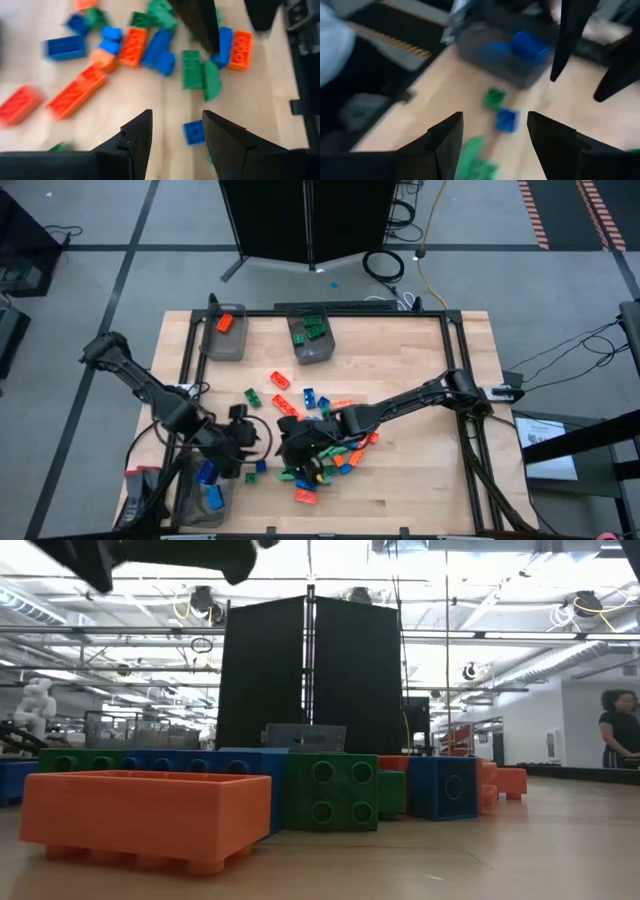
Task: Sort blocks
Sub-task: Adjust the game pieces on the table
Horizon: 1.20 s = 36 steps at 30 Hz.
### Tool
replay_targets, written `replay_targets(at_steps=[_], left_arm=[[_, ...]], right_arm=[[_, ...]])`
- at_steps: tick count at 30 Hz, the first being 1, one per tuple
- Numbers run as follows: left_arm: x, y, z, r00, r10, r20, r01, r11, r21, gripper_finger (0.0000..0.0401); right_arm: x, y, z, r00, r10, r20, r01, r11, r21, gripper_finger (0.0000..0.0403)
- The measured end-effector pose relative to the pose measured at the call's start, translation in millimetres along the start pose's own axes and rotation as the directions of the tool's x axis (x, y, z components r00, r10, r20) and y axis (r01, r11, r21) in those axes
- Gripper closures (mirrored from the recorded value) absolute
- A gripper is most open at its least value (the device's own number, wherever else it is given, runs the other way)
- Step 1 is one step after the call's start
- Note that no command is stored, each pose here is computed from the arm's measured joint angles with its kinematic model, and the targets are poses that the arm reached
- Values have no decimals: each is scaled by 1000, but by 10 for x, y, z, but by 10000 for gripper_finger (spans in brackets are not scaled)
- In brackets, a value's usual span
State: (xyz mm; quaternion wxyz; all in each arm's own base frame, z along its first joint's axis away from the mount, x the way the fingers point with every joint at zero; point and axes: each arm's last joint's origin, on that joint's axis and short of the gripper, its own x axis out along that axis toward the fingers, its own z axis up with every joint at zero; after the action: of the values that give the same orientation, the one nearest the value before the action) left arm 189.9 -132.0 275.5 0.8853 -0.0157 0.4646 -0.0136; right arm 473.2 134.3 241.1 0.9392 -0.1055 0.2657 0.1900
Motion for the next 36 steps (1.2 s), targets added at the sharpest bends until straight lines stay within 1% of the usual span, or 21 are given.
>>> replay_targets(at_steps=[2, 6, 8, 11, 17, 23, 28, 34, 36], left_arm=[[-161, 5, 48, 999, 34, -26, -34, 999, -13, 228], [-418, 7, 50, 996, 56, -67, -57, 998, -22, 228], [-518, 7, 49, 997, 46, -57, -48, 999, -22, 228], [-610, 9, 25, 999, 28, -35, -28, 1000, -12, 228], [-707, 37, 1, 999, 30, 14, -30, 1000, -8, 228], [-716, 46, -7, 999, 33, 11, -33, 999, -6, 228], [-715, 60, -11, 998, 65, 22, -65, 998, -1, 228], [-716, 64, -9, 997, 76, 30, -76, 997, -1, 228], [-716, 64, -8, 997, 77, 31, -77, 997, -1, 228]], right_arm=[[125, -18, -74, 999, -51, 2, 51, 998, -25, 186], [447, -97, -245, 993, -72, 93, 75, 997, -25, 186], [551, -150, -300, 987, -47, 153, 50, 999, -19, 186], [654, -259, -391, 978, -5, 207, -2, 999, 35, 186], [790, -368, -565, 979, -26, 204, 3, 994, 109, 186], [965, -244, -748, 985, 4, 172, -33, 986, 165, 186], [1024, -168, -810, 988, 21, 153, -52, 977, 205, 186], [1029, -150, -828, 991, 17, 132, -45, 976, 211, 186], [1032, -162, -864, 996, -18, 90, -2, 974, 226, 188]])
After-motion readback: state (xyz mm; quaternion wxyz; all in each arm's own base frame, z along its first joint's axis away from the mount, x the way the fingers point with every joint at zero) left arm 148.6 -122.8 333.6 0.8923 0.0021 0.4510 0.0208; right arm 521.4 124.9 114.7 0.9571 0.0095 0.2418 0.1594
